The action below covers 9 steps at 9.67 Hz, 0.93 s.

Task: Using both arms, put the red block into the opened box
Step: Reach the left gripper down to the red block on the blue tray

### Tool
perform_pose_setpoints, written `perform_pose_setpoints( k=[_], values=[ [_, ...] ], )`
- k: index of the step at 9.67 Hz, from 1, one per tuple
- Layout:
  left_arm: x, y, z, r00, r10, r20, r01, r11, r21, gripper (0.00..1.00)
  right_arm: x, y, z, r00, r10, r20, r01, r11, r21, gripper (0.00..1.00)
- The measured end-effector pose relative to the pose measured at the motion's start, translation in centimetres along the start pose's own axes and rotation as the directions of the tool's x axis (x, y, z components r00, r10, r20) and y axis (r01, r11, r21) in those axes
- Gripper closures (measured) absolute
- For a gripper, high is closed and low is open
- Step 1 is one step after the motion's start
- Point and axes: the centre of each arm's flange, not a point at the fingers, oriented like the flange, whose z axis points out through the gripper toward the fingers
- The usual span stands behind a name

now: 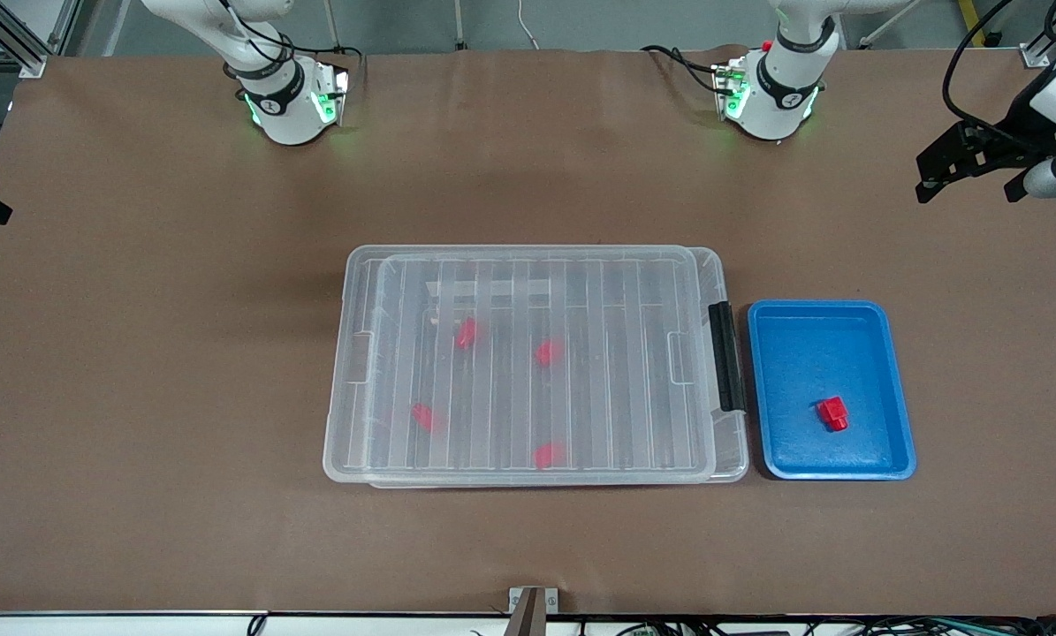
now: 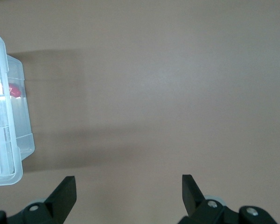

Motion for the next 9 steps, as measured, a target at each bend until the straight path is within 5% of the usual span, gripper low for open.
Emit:
perform_pose_setpoints(
  k=[5,9],
  values=[
    [2.4,-0.4,4.3,0.997,-0.006,0.074,0.006,1.000,-0.002,0.00,0.0,0.0,0.0,1.000,0.000,0.000,0.000,1.000,0.000,0.00],
    [10.6,-4.1,21.6,0.982,-0.052,0.183,0.051,0.999,0.011,0.00,0.2,-1.9,0.2,0.999,-0.035,0.004,0.035,0.999,0.002,0.00]
  ],
)
